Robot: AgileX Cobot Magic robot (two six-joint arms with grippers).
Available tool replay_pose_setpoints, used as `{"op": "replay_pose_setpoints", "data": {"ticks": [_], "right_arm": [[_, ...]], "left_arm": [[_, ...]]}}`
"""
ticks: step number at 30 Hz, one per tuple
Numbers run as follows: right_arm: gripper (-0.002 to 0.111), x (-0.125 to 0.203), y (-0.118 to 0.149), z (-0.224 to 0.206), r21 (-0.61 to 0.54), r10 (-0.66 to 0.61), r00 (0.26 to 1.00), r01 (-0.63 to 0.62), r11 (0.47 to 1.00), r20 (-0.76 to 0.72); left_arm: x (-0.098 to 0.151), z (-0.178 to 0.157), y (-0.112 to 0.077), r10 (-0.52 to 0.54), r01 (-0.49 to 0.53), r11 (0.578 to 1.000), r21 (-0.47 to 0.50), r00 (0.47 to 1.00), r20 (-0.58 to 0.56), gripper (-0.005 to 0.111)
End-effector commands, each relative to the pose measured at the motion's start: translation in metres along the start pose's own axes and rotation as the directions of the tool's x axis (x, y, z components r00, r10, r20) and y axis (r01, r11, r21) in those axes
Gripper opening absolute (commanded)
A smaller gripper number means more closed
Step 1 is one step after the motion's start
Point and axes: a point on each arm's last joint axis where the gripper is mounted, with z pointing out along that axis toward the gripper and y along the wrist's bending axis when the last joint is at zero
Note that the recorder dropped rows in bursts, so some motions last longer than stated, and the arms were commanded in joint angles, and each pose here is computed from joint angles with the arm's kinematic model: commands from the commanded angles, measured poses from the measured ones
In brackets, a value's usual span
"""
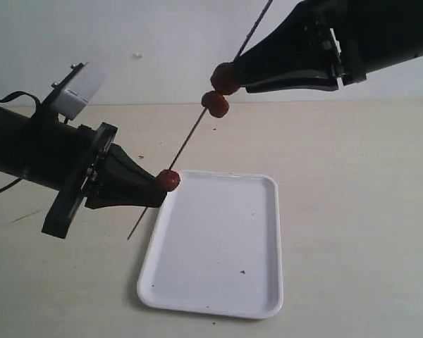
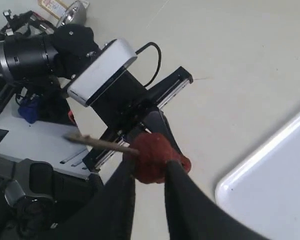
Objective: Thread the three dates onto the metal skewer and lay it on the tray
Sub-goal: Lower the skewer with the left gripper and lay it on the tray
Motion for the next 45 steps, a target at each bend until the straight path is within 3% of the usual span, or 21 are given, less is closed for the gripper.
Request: {"op": "replay_pose_setpoints", "data": {"ticks": [1,10,15,17,21,24,29,32,37,41,45], "right_arm": [[0.023,0.005,-0.001,-0.001,0.035,-0.022,0.999,0.023,0.999,-0.04],[0.023,0.009,0.009,-0.019,0.186,-0.048,0.998,0.053,0.981,-0.031],[0.023,0.013,0.015,-0.046,0.381,-0.076,0.997,0.063,0.923,0.018],[0.023,0.017,0.02,-0.06,0.446,-0.082,0.996,0.061,0.893,0.028],[0.023,0.026,0.03,-0.081,0.553,-0.106,0.993,0.065,0.83,0.042],[0.023,0.03,0.035,-0.09,0.598,-0.11,0.992,0.054,0.8,0.057],[0.023,0.031,0.035,-0.092,0.619,-0.103,0.993,0.048,0.784,0.054],[0.023,0.031,0.035,-0.092,0.619,-0.103,0.993,0.048,0.784,0.054],[0.023,0.031,0.035,-0.092,0.619,-0.098,0.993,0.041,0.785,0.058],[0.023,0.031,0.035,-0.092,0.619,-0.098,0.993,0.041,0.785,0.058],[0.023,0.031,0.035,-0.092,0.619,-0.099,0.993,0.041,0.784,0.06]], "left_arm": [[-0.004,0.001,0.0,-0.009,0.009,1.0,-0.009,0.999,0.04,0.0],[-0.008,0.0,0.002,-0.063,0.065,0.998,-0.026,0.995,0.082,0.0],[-0.008,0.0,0.002,-0.09,0.092,0.995,-0.023,0.993,0.081,0.0],[-0.008,0.0,0.002,-0.184,0.186,0.982,-0.016,0.979,0.088,0.0],[-0.009,0.0,0.003,-0.52,0.521,0.853,0.016,0.849,0.095,0.0],[-0.006,0.002,0.006,-0.641,0.645,0.764,-0.022,0.762,0.09,0.0],[-0.016,0.017,0.007,-0.716,0.717,0.693,-0.075,0.697,0.041,0.0],[-0.026,0.034,0.005,-0.753,0.737,0.652,-0.18,0.656,-0.044,0.0],[-0.02,0.05,0.007,-0.861,0.78,0.475,-0.407,0.508,-0.032,0.0],[-0.006,0.065,0.007,-0.913,0.811,0.388,-0.437,0.402,-0.064,0.0],[0.005,0.09,0.004,-0.93,0.82,0.359,-0.445,0.354,-0.098,0.0]]}}
